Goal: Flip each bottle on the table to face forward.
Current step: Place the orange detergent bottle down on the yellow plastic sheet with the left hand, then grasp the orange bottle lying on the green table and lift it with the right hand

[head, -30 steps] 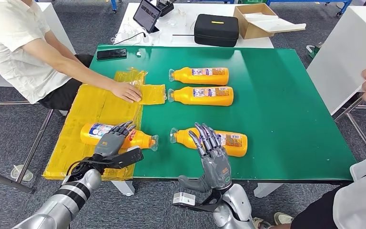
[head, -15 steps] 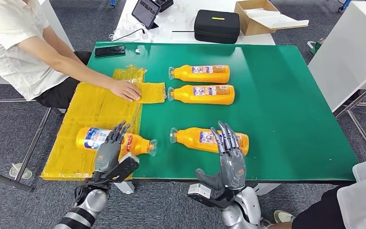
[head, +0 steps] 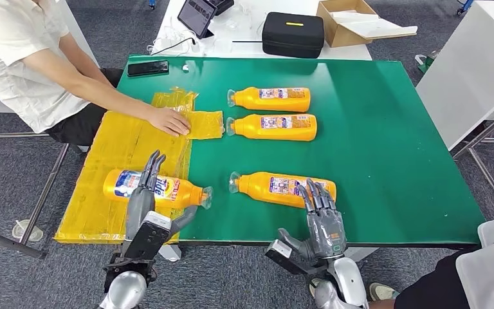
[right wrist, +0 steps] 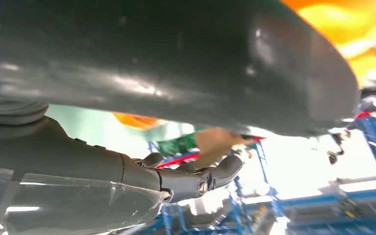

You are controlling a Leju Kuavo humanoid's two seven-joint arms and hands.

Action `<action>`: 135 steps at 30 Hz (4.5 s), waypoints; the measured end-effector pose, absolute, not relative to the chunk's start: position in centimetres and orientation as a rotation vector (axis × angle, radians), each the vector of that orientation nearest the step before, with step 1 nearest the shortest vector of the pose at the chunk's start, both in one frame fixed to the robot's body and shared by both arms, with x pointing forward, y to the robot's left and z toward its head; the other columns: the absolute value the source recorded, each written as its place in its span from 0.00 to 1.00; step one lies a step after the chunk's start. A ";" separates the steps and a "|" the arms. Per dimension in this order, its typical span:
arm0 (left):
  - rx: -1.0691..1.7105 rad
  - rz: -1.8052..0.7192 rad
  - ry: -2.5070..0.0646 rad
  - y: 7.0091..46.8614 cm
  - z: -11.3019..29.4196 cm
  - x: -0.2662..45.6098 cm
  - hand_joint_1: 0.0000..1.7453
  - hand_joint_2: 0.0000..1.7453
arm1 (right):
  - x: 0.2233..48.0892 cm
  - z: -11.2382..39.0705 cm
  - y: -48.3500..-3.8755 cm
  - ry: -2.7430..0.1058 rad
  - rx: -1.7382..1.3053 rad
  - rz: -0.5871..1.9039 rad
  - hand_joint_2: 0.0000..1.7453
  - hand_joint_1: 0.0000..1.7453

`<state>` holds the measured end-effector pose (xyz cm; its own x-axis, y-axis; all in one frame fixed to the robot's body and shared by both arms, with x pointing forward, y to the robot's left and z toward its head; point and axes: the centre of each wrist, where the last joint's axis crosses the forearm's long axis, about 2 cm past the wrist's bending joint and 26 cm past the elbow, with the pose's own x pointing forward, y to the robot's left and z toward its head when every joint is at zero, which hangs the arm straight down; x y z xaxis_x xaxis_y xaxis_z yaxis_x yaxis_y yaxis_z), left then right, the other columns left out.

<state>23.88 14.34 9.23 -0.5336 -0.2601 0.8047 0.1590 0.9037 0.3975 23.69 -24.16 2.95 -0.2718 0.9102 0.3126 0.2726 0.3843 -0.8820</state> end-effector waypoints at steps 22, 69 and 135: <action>-0.145 -0.361 -2.005 7.8 9.9 21.3 0.00 1.00 | 28.9 2.6 -25.9 -1.590 -1.083 1.067 0.00 0.00; -0.325 -0.317 -1.843 7.2 9.3 21.2 0.00 1.00 | 34.1 4.4 -26.7 -1.367 -1.055 1.274 1.00 0.42; -0.737 0.245 -1.741 6.6 12.2 22.6 0.00 1.00 | 29.1 8.6 -11.8 -2.067 0.061 0.622 1.00 1.00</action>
<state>22.55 6.55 12.23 -0.1304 0.5905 0.7964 0.3478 0.7795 -0.5210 29.15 -11.75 8.60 -0.5541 0.1975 0.8087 -0.2812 0.8699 -0.4051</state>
